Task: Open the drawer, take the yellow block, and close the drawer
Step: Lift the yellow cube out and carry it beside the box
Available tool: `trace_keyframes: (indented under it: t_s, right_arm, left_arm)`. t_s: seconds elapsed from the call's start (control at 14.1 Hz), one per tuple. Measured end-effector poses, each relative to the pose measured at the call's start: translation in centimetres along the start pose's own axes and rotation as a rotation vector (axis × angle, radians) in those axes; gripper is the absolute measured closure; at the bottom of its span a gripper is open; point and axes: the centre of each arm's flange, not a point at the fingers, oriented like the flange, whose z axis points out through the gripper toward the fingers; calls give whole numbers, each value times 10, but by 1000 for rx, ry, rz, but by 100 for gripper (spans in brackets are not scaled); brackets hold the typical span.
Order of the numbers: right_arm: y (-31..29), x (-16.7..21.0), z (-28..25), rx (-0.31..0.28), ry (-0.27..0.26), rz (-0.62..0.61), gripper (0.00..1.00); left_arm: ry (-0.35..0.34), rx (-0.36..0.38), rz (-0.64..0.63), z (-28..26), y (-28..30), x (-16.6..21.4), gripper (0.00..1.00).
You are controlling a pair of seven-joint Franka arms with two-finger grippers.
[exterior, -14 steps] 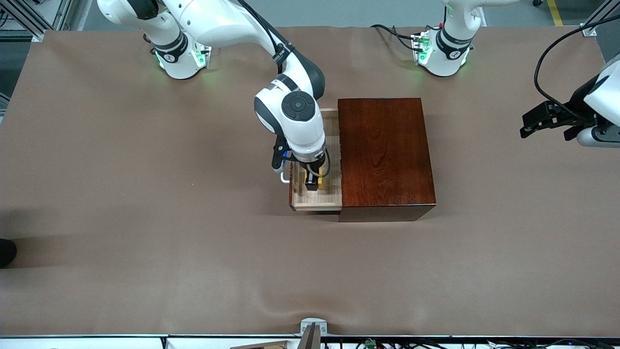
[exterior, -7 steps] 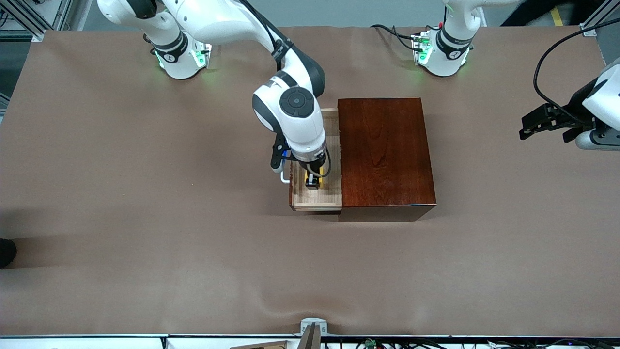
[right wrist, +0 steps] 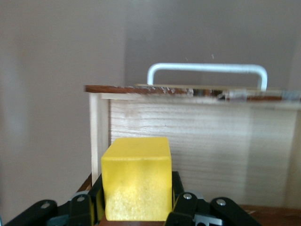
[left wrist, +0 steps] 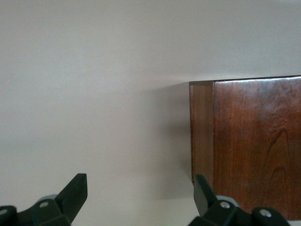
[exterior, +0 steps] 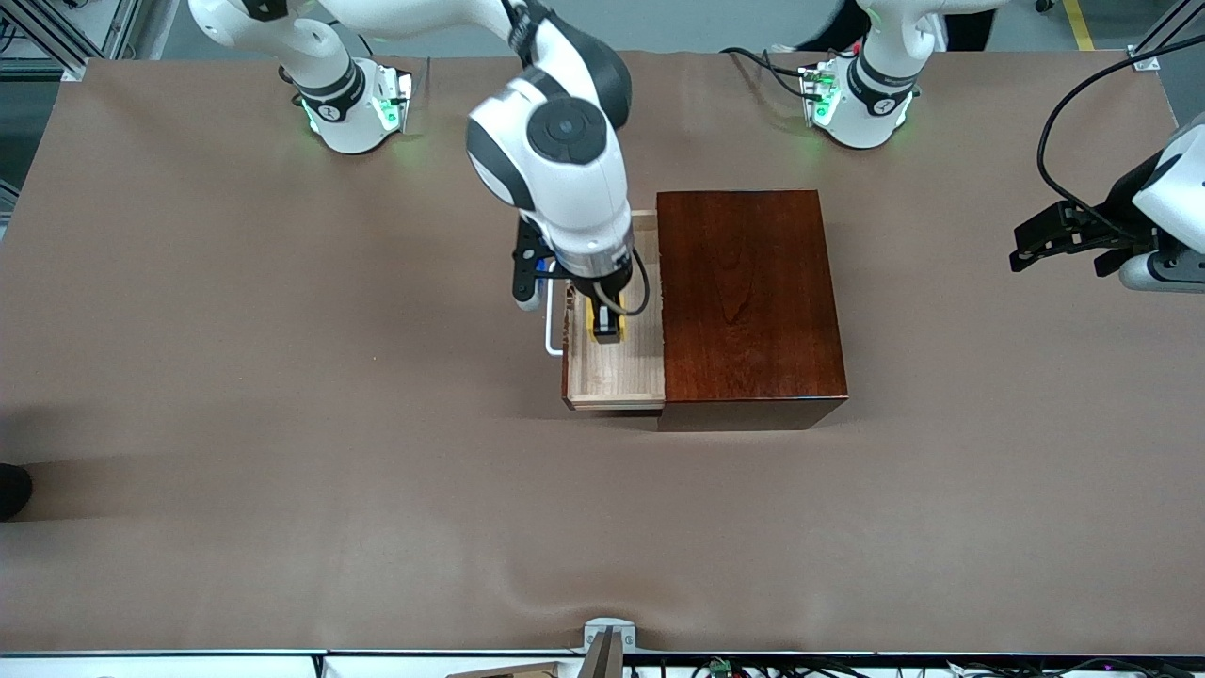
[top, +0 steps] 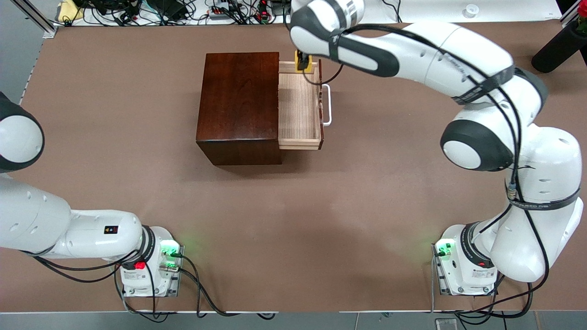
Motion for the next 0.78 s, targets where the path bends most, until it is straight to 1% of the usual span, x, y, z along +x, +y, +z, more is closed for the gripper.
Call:
trace_keyframes:
  t_s: [0.21, 0.36, 0.57, 0.64, 0.78]
  right_arm:
    - [-1, 33, -28, -72, 46, -240, 44]
    - [-18, 73, -39, -94, 52, -368, 44]
    - [-45, 159, -53, -128, 48, -548, 44]
    - [-49, 196, -59, -142, 42, -619, 44]
    - [-50, 247, -67, -162, 30, -718, 44]
  left_arm:
    - [0, 6, 1, 0, 0, 0, 0]
    - [0, 11, 1, 0, -1, 0, 0]
    - [0, 12, 2, 0, 0, 0, 0]
    - [0, 12, 2, 0, 0, 0, 0]
    - [0, 12, 2, 0, 0, 0, 0]
